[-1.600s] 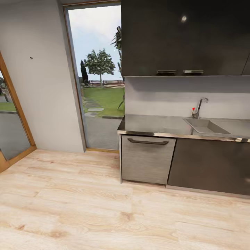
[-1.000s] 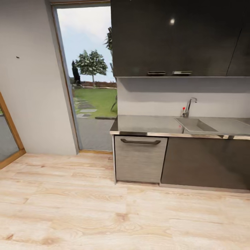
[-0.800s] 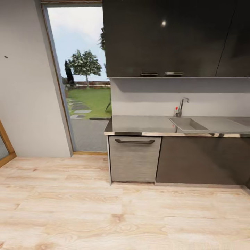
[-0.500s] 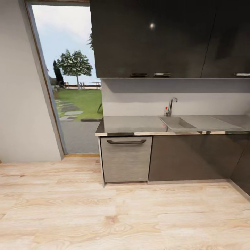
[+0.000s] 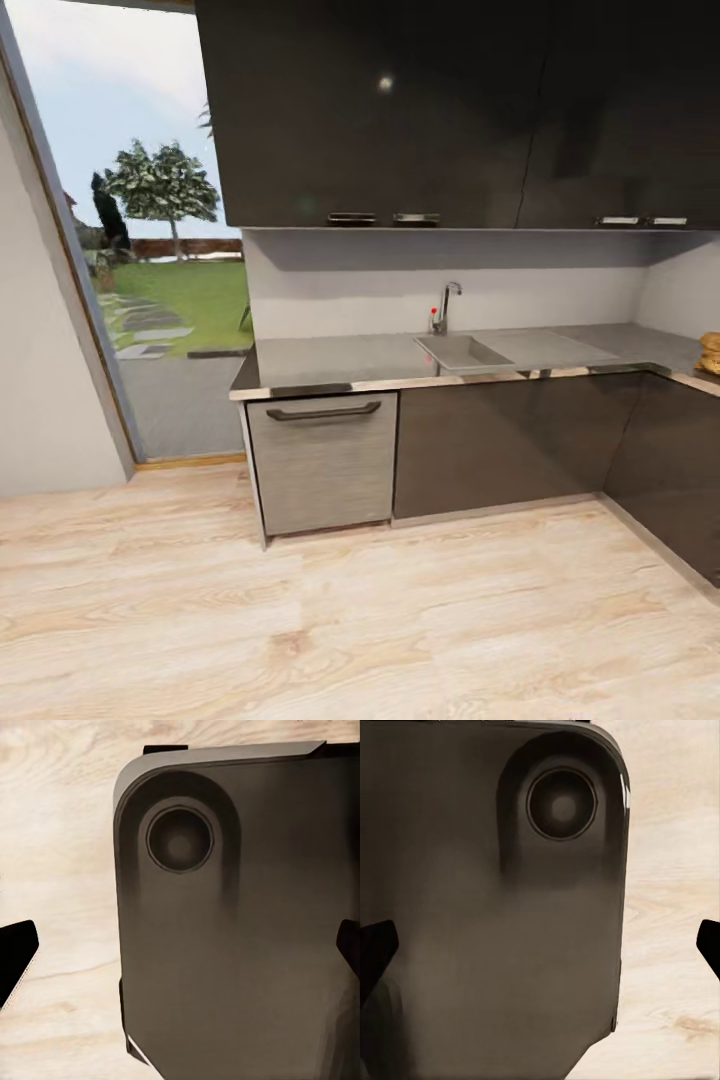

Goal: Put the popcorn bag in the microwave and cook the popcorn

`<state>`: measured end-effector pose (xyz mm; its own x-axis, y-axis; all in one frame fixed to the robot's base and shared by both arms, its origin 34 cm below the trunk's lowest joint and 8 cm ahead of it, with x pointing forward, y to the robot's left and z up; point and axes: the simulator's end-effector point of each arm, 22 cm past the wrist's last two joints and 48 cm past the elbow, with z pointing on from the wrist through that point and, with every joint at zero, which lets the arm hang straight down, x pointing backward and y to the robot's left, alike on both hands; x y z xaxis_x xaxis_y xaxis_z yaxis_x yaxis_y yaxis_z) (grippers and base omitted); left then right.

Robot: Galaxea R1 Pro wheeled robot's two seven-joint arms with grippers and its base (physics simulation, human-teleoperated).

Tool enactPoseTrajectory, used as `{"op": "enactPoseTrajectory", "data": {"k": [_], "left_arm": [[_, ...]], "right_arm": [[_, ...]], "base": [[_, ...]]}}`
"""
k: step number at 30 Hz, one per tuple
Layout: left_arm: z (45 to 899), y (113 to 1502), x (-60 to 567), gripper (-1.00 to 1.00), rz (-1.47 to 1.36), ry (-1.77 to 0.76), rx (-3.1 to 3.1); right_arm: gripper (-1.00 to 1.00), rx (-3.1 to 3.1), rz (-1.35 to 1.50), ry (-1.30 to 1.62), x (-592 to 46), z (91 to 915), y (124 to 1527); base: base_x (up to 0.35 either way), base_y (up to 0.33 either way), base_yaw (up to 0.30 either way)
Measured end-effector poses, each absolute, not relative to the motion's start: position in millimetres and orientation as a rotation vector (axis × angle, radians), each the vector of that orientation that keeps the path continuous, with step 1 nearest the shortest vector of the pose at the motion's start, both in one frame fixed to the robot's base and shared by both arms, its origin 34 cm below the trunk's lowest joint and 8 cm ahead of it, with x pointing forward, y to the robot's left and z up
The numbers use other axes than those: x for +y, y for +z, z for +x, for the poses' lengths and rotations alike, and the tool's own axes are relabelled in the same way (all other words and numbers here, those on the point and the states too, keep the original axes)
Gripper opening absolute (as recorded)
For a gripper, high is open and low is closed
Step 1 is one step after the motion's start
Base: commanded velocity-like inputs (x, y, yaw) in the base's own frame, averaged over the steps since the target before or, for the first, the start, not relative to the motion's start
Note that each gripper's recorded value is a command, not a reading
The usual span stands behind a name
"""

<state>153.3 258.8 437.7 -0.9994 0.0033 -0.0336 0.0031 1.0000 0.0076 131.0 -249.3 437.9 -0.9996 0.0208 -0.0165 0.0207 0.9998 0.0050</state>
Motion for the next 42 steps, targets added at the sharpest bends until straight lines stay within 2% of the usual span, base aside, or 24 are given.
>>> {"op": "enactPoseTrajectory", "data": {"k": [42], "left_arm": [[161.5, 438.1, 258.8, 1.0, 0.005, 0.012, 3.087]], "right_arm": [[1.0, 3.105, 0.03, 0.01, -249.4, 138.7, 437.8]], "base": [[0.0, 0.0, -0.273]]}}
